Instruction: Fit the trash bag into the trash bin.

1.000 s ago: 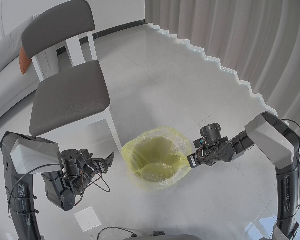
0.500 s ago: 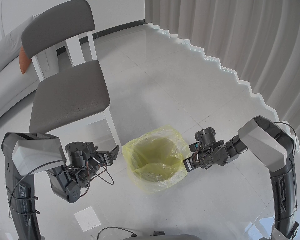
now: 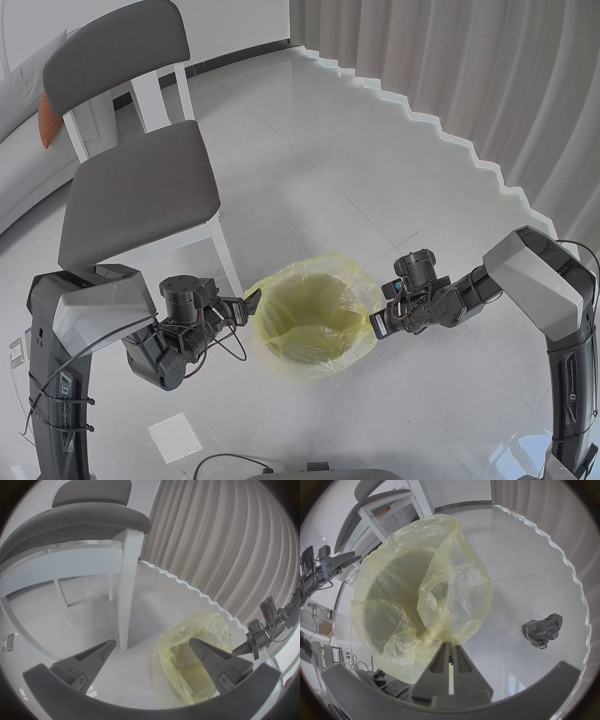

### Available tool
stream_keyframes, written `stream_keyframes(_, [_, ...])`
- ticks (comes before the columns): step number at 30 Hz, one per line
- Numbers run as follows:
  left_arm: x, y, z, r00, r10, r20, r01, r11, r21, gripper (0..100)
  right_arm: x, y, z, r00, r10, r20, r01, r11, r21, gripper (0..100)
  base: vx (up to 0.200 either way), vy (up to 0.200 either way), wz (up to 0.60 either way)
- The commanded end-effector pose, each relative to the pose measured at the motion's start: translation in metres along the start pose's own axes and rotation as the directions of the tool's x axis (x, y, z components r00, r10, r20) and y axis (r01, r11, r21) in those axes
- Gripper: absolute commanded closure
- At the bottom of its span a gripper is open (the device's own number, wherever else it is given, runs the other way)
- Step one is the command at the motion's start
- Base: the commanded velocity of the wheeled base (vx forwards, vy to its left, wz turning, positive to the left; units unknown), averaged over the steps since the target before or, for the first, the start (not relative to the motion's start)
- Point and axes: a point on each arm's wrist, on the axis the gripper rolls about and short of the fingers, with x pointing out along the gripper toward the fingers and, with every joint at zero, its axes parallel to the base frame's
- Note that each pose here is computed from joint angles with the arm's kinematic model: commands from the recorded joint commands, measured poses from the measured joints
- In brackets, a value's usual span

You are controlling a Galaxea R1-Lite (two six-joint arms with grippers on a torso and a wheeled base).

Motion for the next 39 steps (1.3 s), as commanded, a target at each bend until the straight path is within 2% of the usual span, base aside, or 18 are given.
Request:
stream_keyframes(1, [0.009,0.001,-0.014,1.000,-0.001,-0.023,0.001,1.000,0.001,0,-0.007,0.000,0.006,1.000,-0.001,0.019,0.001,1.000,-0.002,100,0.000,0.000,0.00])
stream_keyframes(11, [0.024,0.004,-0.026,1.000,0.003,-0.025,-0.003,1.000,0.000,0,-0.006,0.000,0.005,1.000,-0.001,0.016,0.001,1.000,-0.002,100,0.000,0.000,0.00])
stream_keyframes(12, [0.026,0.004,-0.027,1.000,0.003,-0.025,-0.003,1.000,0.000,100,-0.006,-0.001,0.004,1.000,-0.002,0.015,0.002,1.000,0.000,100,0.000,0.000,0.00])
stream_keyframes(32, [0.025,0.009,-0.037,0.998,0.023,-0.054,-0.023,1.000,-0.002,100,0.005,-0.006,-0.005,1.000,-0.008,-0.012,0.008,1.000,0.012,100,0.000,0.000,0.00])
stream_keyframes(39, [0.019,0.011,-0.045,0.995,0.030,-0.092,-0.029,1.000,0.002,100,0.014,-0.009,-0.012,0.999,-0.010,-0.032,0.011,1.000,0.019,100,0.000,0.000,0.00])
